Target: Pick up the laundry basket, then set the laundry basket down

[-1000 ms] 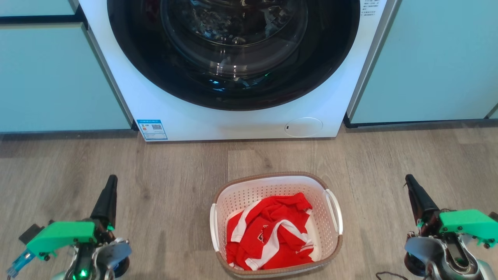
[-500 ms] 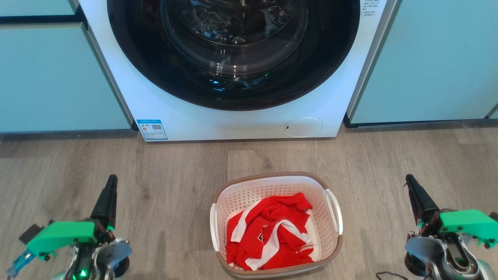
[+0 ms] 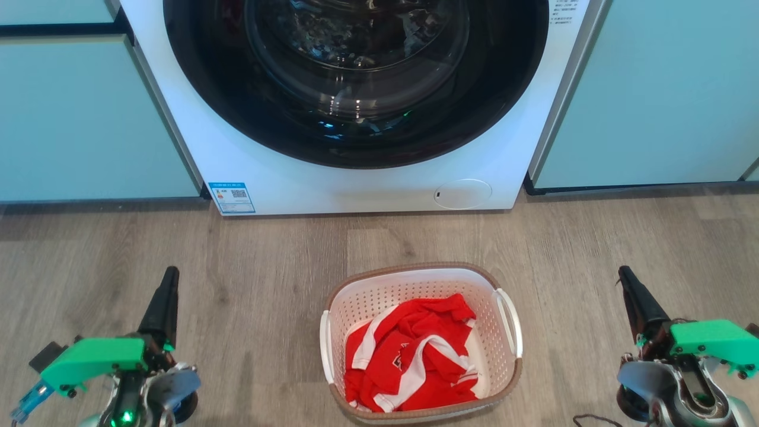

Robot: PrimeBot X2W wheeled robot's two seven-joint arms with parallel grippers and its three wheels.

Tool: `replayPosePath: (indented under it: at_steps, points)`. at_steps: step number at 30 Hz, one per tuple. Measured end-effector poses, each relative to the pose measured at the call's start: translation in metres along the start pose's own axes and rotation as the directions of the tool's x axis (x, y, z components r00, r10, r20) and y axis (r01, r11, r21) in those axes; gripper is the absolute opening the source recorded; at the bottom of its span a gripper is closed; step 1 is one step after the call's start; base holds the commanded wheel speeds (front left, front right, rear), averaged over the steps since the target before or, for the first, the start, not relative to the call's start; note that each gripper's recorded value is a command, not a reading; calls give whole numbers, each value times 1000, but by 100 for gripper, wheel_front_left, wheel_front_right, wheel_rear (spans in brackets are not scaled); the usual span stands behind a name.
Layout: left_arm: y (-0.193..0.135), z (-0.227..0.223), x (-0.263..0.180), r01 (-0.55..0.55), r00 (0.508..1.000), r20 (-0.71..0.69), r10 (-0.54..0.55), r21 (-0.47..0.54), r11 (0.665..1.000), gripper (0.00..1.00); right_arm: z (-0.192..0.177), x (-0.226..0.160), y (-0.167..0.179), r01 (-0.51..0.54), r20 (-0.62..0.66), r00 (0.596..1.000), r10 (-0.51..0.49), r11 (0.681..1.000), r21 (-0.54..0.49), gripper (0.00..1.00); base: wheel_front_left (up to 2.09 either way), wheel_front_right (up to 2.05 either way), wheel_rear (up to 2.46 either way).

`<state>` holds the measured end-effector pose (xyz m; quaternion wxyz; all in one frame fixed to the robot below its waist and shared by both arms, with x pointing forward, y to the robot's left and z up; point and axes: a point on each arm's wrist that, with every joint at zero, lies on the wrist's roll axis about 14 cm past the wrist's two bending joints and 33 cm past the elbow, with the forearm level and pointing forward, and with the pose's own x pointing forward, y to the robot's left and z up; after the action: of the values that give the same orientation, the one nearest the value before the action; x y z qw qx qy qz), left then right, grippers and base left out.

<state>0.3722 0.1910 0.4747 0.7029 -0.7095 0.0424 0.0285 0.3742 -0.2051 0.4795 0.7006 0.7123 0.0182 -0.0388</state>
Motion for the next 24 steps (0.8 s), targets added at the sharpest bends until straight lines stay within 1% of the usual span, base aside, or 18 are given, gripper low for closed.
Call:
replayPosePath:
  at_steps: [24]
  points:
    - [0,0,0,0,1000,-2,0,-1,1000,0,0,0,0,0,1,1000,0,1000,0,0,0,0,0]
